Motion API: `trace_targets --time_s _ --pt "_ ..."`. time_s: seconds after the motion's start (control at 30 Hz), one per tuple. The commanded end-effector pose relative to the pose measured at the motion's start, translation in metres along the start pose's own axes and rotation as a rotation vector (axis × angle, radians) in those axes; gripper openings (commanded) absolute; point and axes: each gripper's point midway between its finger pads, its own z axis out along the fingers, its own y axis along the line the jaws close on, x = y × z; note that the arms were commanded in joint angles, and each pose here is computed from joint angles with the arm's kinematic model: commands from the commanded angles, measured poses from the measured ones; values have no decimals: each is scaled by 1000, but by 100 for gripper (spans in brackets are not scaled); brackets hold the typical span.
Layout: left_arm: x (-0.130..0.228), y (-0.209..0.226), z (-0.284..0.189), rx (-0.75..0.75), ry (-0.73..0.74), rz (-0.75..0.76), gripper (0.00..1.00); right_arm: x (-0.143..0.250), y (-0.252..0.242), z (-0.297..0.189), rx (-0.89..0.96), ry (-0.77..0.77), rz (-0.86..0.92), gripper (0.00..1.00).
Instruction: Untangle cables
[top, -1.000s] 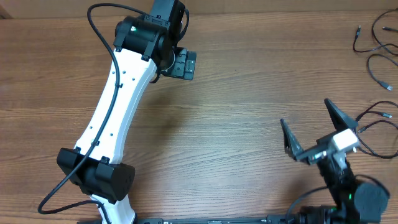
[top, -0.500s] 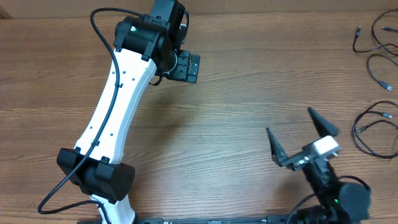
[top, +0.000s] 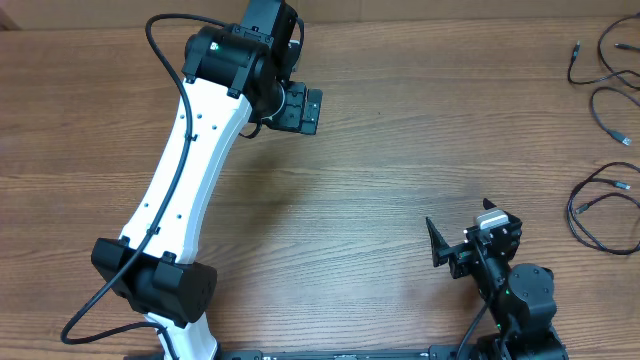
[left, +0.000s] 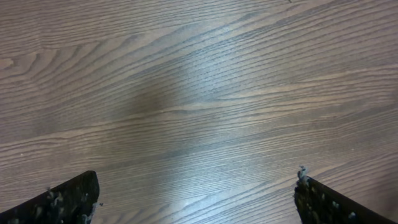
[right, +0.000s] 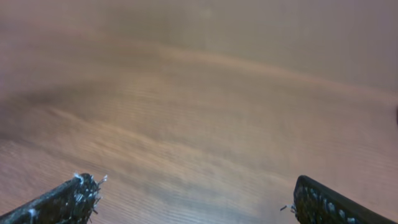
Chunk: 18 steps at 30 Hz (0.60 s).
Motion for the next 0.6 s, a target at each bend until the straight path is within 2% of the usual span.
trace_targets --time_s 0.0,0.13,0.57 --pt "2 -5 0 14 6 6 100 13 -9 -1 56 53 -3 100" --pt "2 -5 0 15 6 6 100 39 -6 -4 44 162 0 100" --pt "2 -6 0 22 7 -17 100 43 -5 -4 42 175 1 100"
